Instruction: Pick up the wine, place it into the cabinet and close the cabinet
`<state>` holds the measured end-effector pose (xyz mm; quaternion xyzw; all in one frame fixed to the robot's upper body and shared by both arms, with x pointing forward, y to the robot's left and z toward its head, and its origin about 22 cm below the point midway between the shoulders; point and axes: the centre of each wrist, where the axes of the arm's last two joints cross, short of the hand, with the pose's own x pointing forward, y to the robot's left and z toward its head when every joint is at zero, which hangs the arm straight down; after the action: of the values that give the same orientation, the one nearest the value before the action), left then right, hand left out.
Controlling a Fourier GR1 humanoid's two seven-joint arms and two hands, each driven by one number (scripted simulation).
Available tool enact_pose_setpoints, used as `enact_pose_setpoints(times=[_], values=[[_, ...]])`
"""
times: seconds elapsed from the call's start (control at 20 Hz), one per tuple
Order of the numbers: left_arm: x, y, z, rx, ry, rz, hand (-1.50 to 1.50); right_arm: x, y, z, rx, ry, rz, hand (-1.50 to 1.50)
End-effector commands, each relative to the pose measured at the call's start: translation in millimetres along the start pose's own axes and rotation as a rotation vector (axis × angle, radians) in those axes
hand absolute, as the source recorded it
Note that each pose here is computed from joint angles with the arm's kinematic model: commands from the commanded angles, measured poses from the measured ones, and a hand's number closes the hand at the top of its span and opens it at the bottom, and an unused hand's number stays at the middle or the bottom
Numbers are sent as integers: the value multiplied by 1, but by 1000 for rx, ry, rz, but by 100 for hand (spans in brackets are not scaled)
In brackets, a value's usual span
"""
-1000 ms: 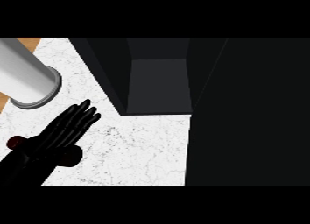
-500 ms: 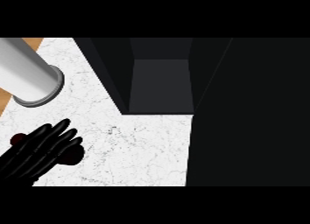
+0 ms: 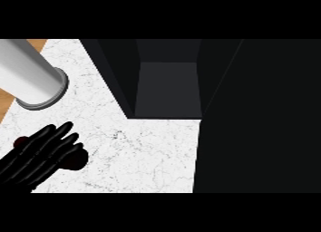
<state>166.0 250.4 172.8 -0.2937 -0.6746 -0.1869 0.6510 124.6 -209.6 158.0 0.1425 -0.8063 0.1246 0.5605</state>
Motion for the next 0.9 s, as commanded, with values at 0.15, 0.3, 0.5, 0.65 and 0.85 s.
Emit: enact_pose_setpoints(times=[0.15,0.3,0.5,0.65,0.85], values=[[38,-34,26,-59,-93,-25,-150,39,7,19,-1,-29,4,-150],[44,-39,28,-55,-104,-33,-150,35,9,13,-13,-30,4,-150],[45,-25,31,-10,-125,-54,-150,45,6,23,-7,-18,9,-150],[56,-21,33,3,-104,-77,-150,44,10,19,-15,-31,12,-150],[57,-4,29,52,-118,-74,-150,53,10,27,19,-37,19,-150]])
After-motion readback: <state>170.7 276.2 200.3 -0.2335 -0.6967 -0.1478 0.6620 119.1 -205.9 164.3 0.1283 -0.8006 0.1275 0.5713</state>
